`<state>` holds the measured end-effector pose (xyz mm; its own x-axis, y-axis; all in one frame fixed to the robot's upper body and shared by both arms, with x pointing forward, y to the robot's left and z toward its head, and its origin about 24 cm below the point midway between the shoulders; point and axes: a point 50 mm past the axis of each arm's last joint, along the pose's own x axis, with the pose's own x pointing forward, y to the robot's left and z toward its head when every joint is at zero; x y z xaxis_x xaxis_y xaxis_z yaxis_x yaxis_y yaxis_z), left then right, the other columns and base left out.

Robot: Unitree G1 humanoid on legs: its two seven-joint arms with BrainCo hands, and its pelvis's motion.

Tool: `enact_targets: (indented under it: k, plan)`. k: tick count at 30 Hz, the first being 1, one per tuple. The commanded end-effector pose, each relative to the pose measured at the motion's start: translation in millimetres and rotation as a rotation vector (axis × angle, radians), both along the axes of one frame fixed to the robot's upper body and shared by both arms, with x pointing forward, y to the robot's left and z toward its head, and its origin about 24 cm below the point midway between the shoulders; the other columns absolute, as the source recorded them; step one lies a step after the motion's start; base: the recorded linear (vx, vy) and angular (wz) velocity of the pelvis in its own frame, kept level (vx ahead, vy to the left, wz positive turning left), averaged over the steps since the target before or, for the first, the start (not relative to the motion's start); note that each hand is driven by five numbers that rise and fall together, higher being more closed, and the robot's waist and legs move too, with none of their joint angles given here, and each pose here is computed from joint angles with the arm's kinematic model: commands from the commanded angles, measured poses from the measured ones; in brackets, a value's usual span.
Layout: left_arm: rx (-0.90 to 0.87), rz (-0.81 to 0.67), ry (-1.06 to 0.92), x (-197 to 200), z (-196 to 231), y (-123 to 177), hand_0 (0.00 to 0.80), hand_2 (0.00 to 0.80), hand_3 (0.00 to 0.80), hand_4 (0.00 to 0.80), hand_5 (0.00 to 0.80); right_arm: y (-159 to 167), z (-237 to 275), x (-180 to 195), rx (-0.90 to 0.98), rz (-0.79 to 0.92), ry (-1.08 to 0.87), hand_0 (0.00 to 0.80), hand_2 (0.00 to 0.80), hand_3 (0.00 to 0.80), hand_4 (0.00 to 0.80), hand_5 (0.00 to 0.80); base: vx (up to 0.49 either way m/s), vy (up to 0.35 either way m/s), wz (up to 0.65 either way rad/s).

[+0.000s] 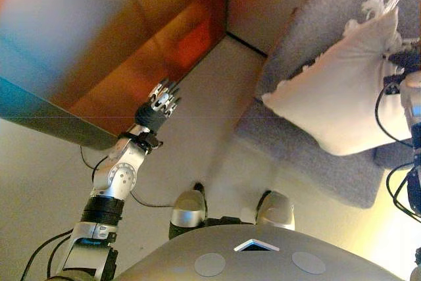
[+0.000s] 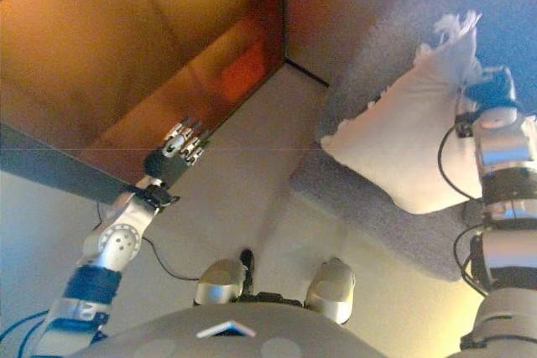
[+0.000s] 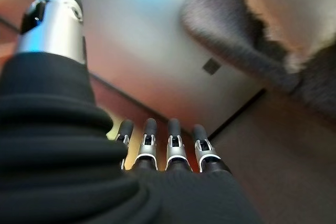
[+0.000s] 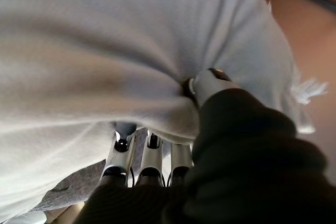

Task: Pick up the cushion and take it to the sofa

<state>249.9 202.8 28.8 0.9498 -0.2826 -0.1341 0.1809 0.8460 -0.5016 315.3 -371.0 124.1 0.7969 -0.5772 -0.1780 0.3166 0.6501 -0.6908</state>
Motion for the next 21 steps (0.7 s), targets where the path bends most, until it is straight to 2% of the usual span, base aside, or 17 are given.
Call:
enact_targets:
  k: [1, 5, 9, 21]
  plan:
    - [0.022, -0.079, -0.067, 2, 14, -11, 0.0, 0.0, 0.0, 0.0, 0.0, -8, 60, 11, -0.109, -0.057, -0.228, 0.8, 0.8, 0.8, 0.8, 0.8, 0.159, -0.334, 0.25]
    - [0.048, -0.098, -0.111, 5, 23, -6, 0.0, 0.0, 0.0, 0.0, 0.0, -18, 51, 2, -0.09, -0.127, -0.244, 0.8, 0.8, 0.8, 0.8, 0.8, 0.132, -0.378, 0.3]
    - [0.072, -0.076, -0.118, 3, 24, 1, 0.0, 0.0, 0.0, 0.0, 0.0, -29, 49, -5, -0.062, -0.172, -0.232, 0.8, 0.8, 0.8, 0.8, 0.8, 0.205, -0.222, 0.37]
    - [0.052, -0.041, -0.084, -14, 20, 17, 0.0, 0.0, 0.0, 0.0, 0.0, -45, 26, -29, -0.155, -0.226, -0.14, 0.8, 0.8, 0.8, 0.8, 0.8, 0.193, -0.053, 0.01]
